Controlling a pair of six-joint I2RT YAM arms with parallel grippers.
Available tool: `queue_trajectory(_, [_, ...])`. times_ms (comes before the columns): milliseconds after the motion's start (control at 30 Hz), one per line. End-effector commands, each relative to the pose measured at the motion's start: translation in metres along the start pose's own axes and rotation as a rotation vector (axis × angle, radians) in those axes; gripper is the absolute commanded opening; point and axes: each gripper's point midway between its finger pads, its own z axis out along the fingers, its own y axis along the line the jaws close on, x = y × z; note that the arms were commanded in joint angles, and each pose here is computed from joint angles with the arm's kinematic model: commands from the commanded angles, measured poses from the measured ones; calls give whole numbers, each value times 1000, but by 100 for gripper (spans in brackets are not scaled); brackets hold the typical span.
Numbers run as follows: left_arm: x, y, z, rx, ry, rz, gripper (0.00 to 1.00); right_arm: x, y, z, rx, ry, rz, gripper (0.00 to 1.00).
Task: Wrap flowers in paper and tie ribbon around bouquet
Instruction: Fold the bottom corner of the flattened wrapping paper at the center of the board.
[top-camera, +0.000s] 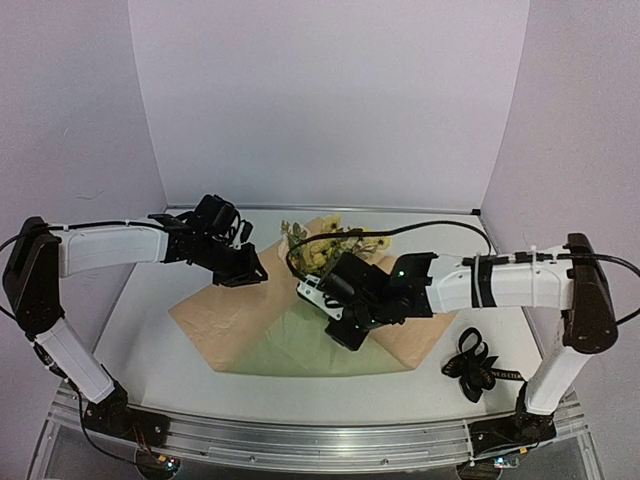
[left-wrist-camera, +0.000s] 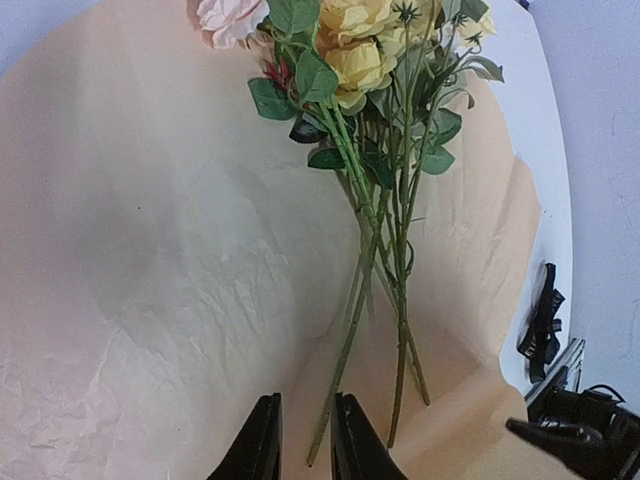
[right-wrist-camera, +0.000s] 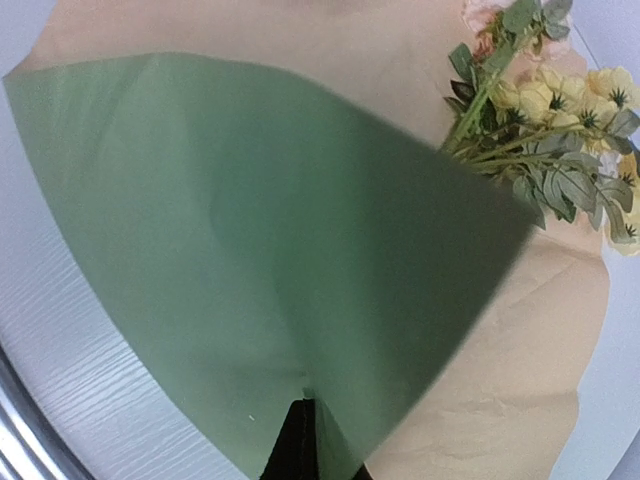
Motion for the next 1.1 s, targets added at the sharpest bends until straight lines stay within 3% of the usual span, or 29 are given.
queue_trajectory(0, [-12, -17, -16, 19, -32, 78, 18, -13, -37, 29, 8, 48, 98, 0])
queue_trajectory(433, [8, -43, -11, 129, 15, 164, 14, -15, -86, 88, 33, 132, 259, 0])
queue_trajectory(633, [44, -58, 16, 184, 113, 188, 11, -13, -93, 97, 52, 155, 300, 0])
queue_trajectory(900, [76, -44, 61, 181, 213, 152, 10, -1, -107, 103, 99, 192, 358, 0])
queue_trajectory(1067, [87, -24, 83, 120, 250, 128, 8, -1, -113, 97, 104, 185, 389, 17])
